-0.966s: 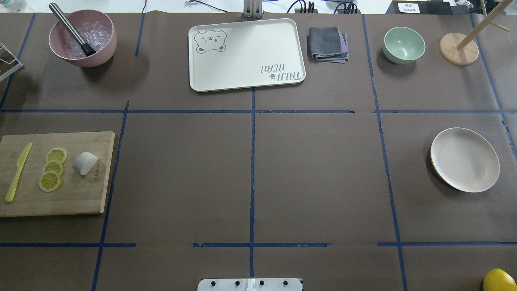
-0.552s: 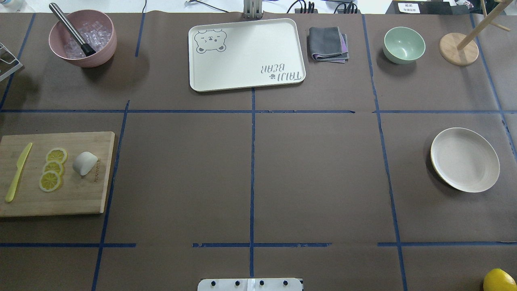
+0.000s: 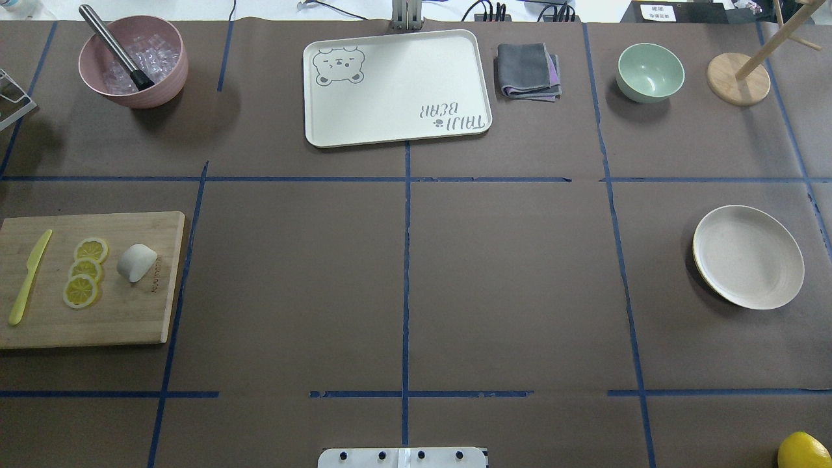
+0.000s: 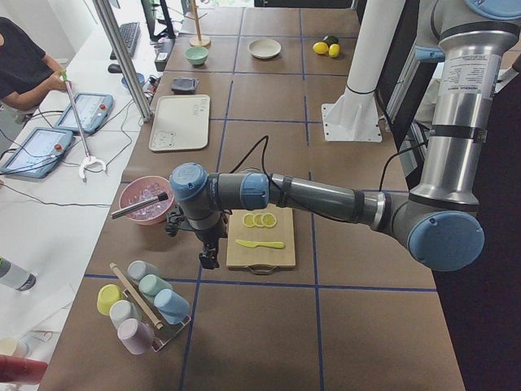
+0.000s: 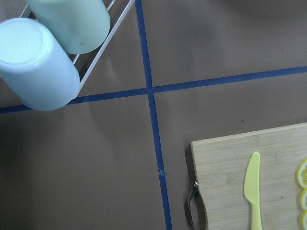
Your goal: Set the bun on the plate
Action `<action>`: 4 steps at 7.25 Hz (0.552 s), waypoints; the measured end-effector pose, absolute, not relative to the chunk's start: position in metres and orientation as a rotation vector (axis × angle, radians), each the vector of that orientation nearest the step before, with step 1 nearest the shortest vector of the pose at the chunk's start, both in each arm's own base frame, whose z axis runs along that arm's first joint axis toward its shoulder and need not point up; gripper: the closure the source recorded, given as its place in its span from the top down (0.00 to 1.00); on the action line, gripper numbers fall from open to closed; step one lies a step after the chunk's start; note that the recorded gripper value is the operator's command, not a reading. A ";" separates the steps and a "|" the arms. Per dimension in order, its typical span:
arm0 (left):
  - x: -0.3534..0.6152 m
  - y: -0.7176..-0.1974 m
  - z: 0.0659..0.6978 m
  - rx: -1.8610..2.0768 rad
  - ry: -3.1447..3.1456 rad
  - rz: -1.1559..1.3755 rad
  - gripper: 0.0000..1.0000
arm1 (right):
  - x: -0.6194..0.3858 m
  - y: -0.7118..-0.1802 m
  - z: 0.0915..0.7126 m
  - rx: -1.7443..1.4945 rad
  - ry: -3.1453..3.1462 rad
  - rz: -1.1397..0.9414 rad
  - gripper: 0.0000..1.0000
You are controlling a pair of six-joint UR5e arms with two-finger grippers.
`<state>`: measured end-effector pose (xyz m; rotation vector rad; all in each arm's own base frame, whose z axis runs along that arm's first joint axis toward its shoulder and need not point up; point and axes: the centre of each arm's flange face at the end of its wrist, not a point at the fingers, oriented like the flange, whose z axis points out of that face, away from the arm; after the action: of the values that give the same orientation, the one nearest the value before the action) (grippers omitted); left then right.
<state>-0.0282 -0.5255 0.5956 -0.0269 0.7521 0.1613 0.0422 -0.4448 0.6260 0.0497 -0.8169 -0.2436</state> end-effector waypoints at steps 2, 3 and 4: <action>-0.028 -0.524 0.593 -0.022 0.756 0.163 1.00 | 0.038 -0.447 0.624 0.063 -0.818 -0.258 0.99; -0.028 -0.521 0.594 -0.022 0.757 0.164 1.00 | 0.034 -0.450 0.628 0.097 -0.816 -0.285 0.99; -0.028 -0.519 0.595 -0.023 0.758 0.164 1.00 | 0.029 -0.452 0.639 0.116 -0.815 -0.285 1.00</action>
<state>-0.0282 -0.5189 0.5955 -0.0229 0.7578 0.1640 0.0286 -0.4522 0.6390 0.1158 -0.8145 -0.2855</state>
